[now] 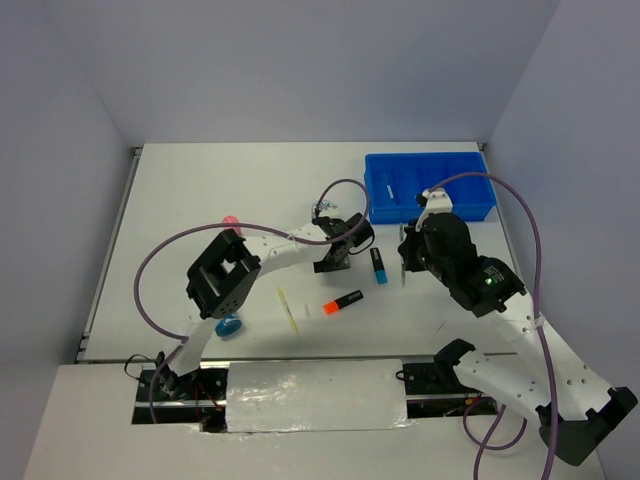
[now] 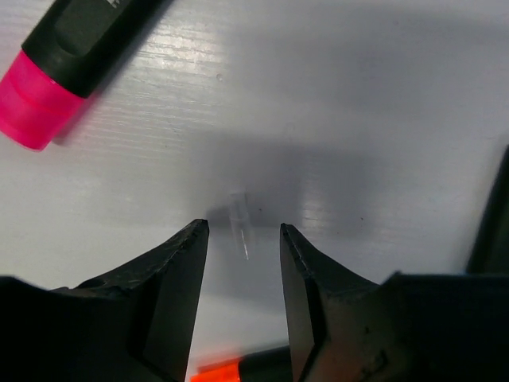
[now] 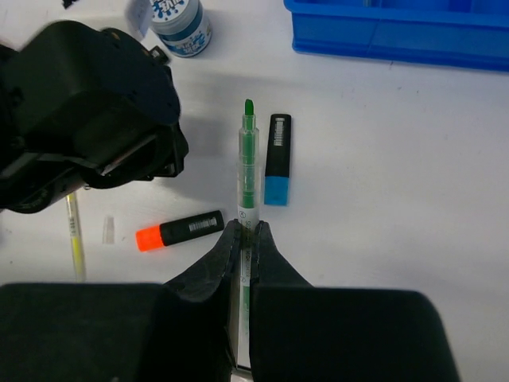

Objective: Sort the stationery into containers
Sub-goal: Close the pen cap on the pen.

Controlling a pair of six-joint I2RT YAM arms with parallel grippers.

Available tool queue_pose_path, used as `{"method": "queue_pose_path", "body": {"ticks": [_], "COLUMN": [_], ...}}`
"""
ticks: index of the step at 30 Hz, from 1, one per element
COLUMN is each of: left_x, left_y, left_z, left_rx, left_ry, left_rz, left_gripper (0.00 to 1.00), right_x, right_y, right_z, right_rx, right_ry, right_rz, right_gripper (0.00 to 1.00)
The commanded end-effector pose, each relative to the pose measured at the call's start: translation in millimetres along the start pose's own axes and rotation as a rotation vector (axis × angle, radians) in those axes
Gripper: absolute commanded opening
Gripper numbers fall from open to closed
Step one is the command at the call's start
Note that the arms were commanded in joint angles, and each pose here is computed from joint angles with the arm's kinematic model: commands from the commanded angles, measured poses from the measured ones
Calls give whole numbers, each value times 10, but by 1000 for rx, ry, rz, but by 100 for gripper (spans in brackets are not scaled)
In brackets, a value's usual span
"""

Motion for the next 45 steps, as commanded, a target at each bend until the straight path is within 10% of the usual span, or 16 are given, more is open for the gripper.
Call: {"method": "queue_pose_path", "body": {"ticks": [1, 7, 17, 20, 31, 39, 45], "left_x": [34, 67, 133, 79, -980, -864, -780], "left_y": [-1, 0, -10, -27, 323, 1179, 1404], "left_z": [63, 125, 153, 13, -2147, -2875, -3047], "left_rx": [-48, -64, -20, 51, 791, 1510, 1670], "left_ry": [-12, -11, 39, 41, -315, -500, -538], "left_rz": [-2, 6, 21, 15, -164, -103, -18], "left_gripper": [54, 51, 1, 0, 0, 0, 0], "right_x": [-26, -29, -45, -48, -135, -103, -218], "right_y": [-9, 4, 17, 61, 402, 898, 1146], "right_z": [-40, -71, -82, -91, -367, -414, -528], "right_rx": [-14, -38, -60, -108, -550, -1074, -1156], "right_ry": [-36, -54, -66, -77, -382, -610, -684], "right_rz": [-4, -7, -6, -7, 87, 213, 163], "right_gripper": [0, 0, 0, 0, 0, 0, 0]}}
Point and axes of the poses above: each gripper's point midway between its finger pads, its own z axis out along the fingers, its own y axis along the line the jaws close on, x = y × z, the point moved 9 cm from there along -z, back along the fingers, and after that the axes turned 15 degrees about -z, right-handed, at the moved point
